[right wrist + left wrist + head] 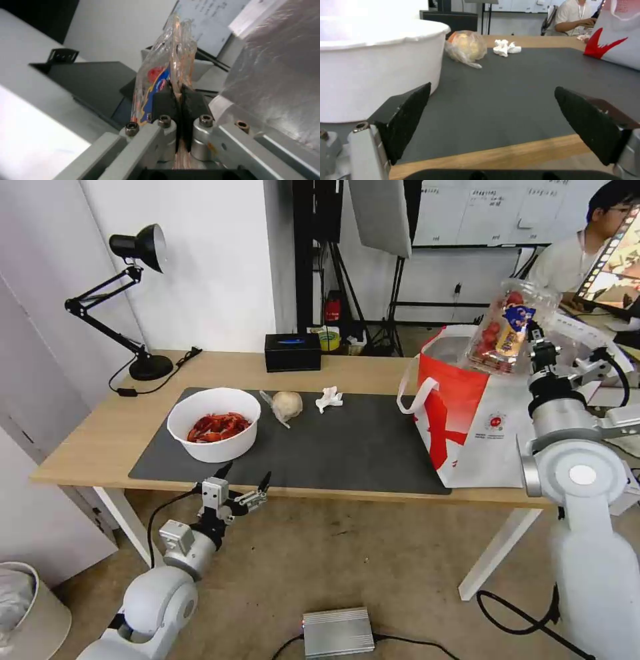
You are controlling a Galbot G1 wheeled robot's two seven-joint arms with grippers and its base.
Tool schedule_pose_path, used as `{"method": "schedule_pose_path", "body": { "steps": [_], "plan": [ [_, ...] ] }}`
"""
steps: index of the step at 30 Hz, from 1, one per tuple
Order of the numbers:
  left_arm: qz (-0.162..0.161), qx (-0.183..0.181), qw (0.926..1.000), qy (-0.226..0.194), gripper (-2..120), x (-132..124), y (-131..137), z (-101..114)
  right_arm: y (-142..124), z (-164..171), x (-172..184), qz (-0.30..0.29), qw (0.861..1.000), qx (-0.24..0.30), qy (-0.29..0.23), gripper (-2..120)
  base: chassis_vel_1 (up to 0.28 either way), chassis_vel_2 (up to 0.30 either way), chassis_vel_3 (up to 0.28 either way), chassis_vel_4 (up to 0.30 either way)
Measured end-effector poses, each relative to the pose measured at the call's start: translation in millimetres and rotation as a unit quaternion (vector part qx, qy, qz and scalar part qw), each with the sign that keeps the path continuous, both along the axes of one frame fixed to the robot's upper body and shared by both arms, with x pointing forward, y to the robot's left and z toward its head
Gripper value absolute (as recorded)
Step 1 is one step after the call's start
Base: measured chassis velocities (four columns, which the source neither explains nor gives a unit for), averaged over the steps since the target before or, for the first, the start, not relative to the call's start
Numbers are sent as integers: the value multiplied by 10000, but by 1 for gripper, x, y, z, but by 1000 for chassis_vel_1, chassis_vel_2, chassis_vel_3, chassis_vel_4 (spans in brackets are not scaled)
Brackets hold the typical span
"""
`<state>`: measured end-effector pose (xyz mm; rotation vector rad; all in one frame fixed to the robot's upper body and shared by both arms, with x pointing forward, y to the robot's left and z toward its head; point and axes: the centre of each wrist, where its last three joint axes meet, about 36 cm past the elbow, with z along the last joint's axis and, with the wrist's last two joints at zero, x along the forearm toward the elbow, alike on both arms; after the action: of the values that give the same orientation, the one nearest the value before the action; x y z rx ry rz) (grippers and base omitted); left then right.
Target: Pick up the trash from the table and place it into the takeout bag.
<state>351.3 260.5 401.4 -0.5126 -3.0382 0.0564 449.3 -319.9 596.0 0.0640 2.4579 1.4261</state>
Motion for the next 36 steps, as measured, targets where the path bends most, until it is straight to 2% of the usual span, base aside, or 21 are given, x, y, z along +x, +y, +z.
{"method": "schedule_pose_path", "body": {
  "steps": [17,28,30,33,34,36],
  "plan": [
    [-75,-44,9999,54,100,-6,-6,-3,-11,13,11,-431,9968,568,360,0,0,0,0,0],
    [-131,-54,9999,79,100,-9,-8,-4,-9,14,11,-417,9962,641,422,1,0,0,0,0],
    [-132,-55,9999,86,100,-10,-8,-5,-9,14,11,-417,9962,639,423,5,0,0,0,0],
    [-135,-53,9999,91,100,-11,-9,-5,-9,13,11,-415,9962,636,430,18,0,0,0,0],
    [-135,-53,9999,91,100,-11,-9,-5,-9,13,11,-415,9962,636,430,18,0,0,0,0],
    [-139,-54,9998,94,100,-11,-10,-6,-9,12,11,-414,9961,640,444,28,0,0,0,0]
  ]
}}
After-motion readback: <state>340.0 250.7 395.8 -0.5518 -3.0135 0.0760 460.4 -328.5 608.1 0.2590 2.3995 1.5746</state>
